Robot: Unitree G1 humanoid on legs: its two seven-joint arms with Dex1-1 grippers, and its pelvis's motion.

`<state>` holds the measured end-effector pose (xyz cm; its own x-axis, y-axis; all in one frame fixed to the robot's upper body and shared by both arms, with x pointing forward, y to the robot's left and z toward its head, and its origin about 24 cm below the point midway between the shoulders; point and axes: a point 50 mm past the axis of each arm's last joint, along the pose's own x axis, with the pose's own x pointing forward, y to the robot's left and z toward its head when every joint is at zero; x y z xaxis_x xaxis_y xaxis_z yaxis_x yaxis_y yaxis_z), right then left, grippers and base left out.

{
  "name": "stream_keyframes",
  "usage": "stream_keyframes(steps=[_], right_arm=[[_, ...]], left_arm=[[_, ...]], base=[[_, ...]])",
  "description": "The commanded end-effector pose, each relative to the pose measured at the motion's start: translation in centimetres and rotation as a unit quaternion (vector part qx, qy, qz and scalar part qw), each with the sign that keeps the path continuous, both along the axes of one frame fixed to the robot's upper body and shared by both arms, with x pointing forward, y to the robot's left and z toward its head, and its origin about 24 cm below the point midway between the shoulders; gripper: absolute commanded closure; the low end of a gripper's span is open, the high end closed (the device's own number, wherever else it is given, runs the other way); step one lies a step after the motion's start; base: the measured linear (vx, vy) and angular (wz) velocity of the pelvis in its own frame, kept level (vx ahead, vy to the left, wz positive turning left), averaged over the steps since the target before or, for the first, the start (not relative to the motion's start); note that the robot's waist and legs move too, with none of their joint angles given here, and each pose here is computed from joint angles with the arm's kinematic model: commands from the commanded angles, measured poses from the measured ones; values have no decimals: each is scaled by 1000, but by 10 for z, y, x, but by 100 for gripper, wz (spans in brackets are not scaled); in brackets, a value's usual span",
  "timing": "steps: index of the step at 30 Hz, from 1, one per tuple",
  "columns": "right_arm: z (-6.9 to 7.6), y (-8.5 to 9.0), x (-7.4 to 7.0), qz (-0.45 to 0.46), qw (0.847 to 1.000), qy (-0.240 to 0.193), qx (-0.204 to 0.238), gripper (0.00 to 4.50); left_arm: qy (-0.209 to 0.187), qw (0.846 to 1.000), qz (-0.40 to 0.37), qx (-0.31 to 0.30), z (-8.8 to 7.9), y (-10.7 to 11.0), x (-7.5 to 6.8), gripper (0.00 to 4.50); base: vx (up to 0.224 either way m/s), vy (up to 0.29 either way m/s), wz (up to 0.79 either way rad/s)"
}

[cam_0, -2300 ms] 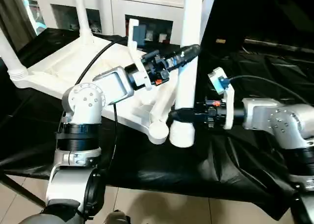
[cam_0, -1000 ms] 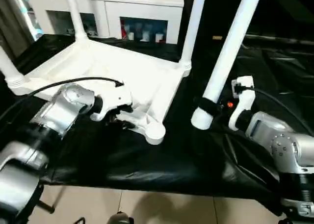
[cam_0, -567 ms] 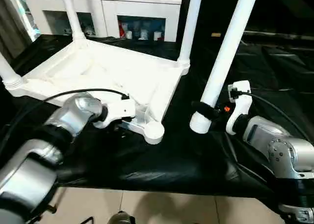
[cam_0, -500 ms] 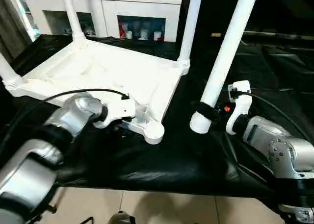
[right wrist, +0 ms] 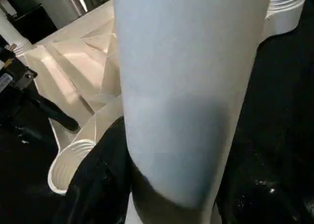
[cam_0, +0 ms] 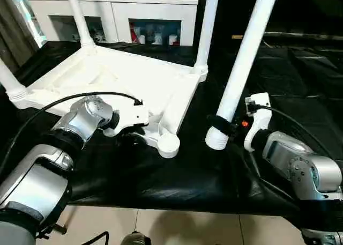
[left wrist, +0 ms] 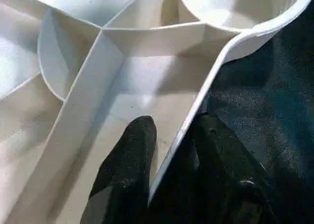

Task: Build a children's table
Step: Rotate table base

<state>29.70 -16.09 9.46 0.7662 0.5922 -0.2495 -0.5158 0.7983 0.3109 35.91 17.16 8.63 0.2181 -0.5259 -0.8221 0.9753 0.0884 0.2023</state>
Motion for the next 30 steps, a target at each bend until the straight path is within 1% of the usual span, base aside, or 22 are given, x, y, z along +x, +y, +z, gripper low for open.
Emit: stream_keyframes(steps=[1, 4, 6, 7, 9, 11, 12, 14, 15, 16, 17, 18, 19, 20, 21, 23, 24, 26, 30], right_arm=[[4, 2, -1, 6, 1000, -16, -11, 261], [4, 3, -3, 8, 1000, -17, -12, 261], [4, 2, -3, 8, 1000, -18, -12, 261], [3, 1, -4, 6, 1000, -17, -14, 261], [1, -1, -4, 2, 1000, -13, -13, 261], [-1, 0, -5, 0, 1000, -9, -11, 261], [-1, 0, -5, 0, 1000, -9, -11, 261], [-2, 4, -4, 1, 1000, -5, -8, 261], [-2, 4, -4, 1, 1000, -5, -8, 261], [-3, 7, -4, 1, 1000, -5, -7, 261], [-4, 9, -4, 1, 1000, -5, -7, 261], [-4, 9, -4, 1, 1000, -5, -7, 261], [-5, 10, -5, -3, 1000, -4, -6, 261], [-6, 9, -5, -6, 1000, -3, -6, 261], [-6, 9, -5, -6, 1000, -3, -6, 261], [-7, 9, -6, -9, 1000, -2, -7, 261], [-8, 9, -6, -14, 1000, -1, -9, 261], [-7, 10, -6, -18, 1000, -1, -11, 261], [-6, 9, -7, -20, 1000, -3, -10, 261]], left_arm=[[3, 1000, -3, 19, -3, 2, 0, 334], [11, 1000, -6, 24, -6, 2, -2, 359], [11, 1000, -6, 24, -7, 2, -2, 364], [28, 999, 5, 18, -8, 1, -2, 373], [56, 998, 30, -5, -9, -4, -3, 380], [84, 993, 67, -53, -11, -13, -4, 386], [84, 993, 68, -54, -11, -13, -4, 388], [94, 987, 107, -79, -16, -21, -5, 395], [94, 987, 107, -79, -16, -21, -5, 402], [77, 983, 137, -93, -22, -27, -4, 402], [65, 983, 137, -102, -23, -30, -4, 410], [65, 983, 137, -102, -23, -30, -4, 410], [30, 984, 128, -120, -26, -36, -4, 418], [16, 985, 115, -126, -27, -39, -5, 418], [16, 985, 115, -126, -27, -39, -5, 427], [-3, 987, 96, -129, -28, -41, -7, 433], [-25, 989, 75, -125, -29, -42, -10, 438], [-51, 990, 39, -125, -31, -44, -14, 448], [-75, 991, 20, -111, -35, -39, -16, 450]], base=[[0, 0, 0], [0, 0, 0], [0, 0, 0], [0, 0, 0], [0, 0, 0], [0, 0, 0], [0, 0, 0], [0, 0, 0], [0, 0, 0], [0, 0, 0], [0, 0, 0], [0, 0, 0], [0, 0, 0], [0, 0, 0], [0, 0, 0], [0, 0, 0], [0, 0, 0], [0, 0, 0], [0, 0, 0]])
